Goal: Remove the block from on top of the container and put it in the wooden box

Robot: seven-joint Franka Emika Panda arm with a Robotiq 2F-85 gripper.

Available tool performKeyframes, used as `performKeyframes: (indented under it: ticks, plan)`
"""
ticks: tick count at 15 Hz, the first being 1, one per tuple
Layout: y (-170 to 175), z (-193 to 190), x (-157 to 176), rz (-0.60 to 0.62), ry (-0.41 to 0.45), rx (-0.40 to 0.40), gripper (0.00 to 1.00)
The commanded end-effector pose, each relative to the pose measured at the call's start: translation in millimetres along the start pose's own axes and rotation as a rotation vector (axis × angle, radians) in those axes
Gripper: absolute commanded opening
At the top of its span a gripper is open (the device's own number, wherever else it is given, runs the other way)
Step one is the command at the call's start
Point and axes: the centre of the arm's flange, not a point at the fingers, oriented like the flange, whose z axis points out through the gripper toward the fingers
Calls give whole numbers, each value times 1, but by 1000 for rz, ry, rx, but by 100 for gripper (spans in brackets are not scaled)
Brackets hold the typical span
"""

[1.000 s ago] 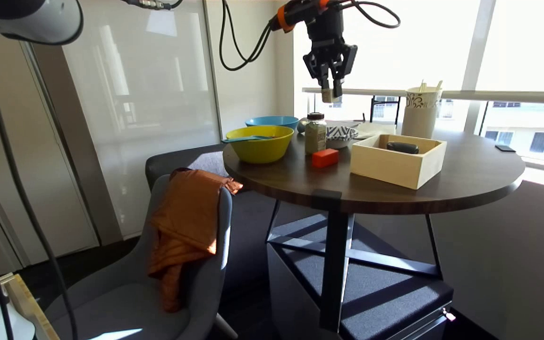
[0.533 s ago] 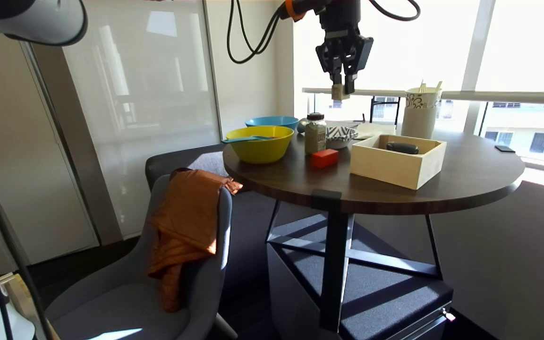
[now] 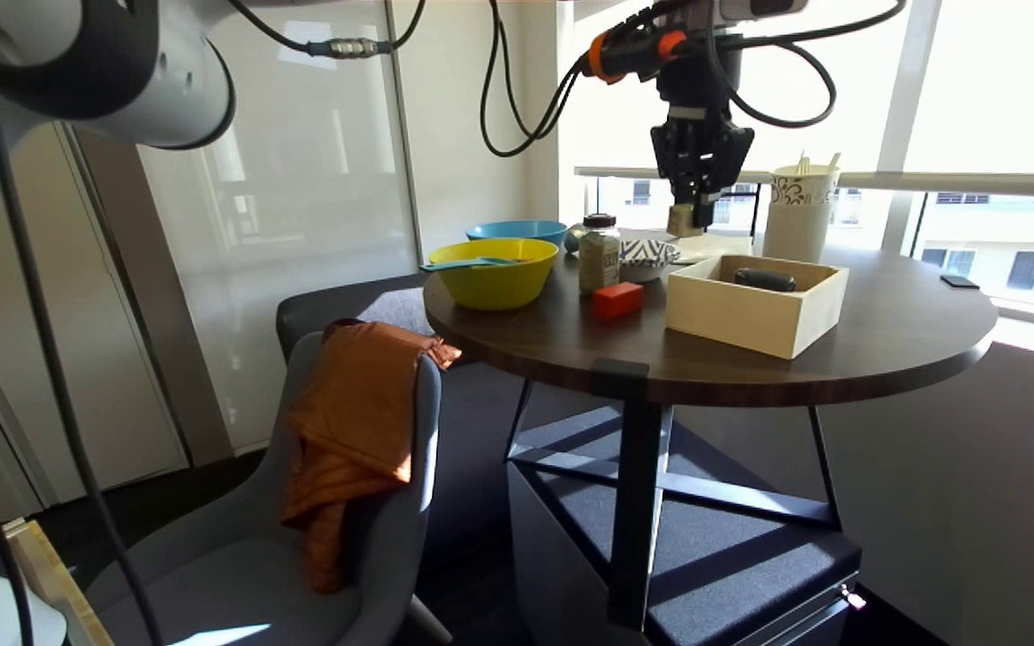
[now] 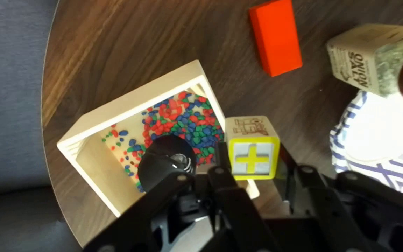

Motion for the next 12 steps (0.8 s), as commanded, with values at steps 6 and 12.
performKeyframes:
  ticks: [6, 12]
  plan:
    - [19, -9, 77, 121, -2, 73, 8]
    - [13, -33, 75, -71, 145, 4, 8]
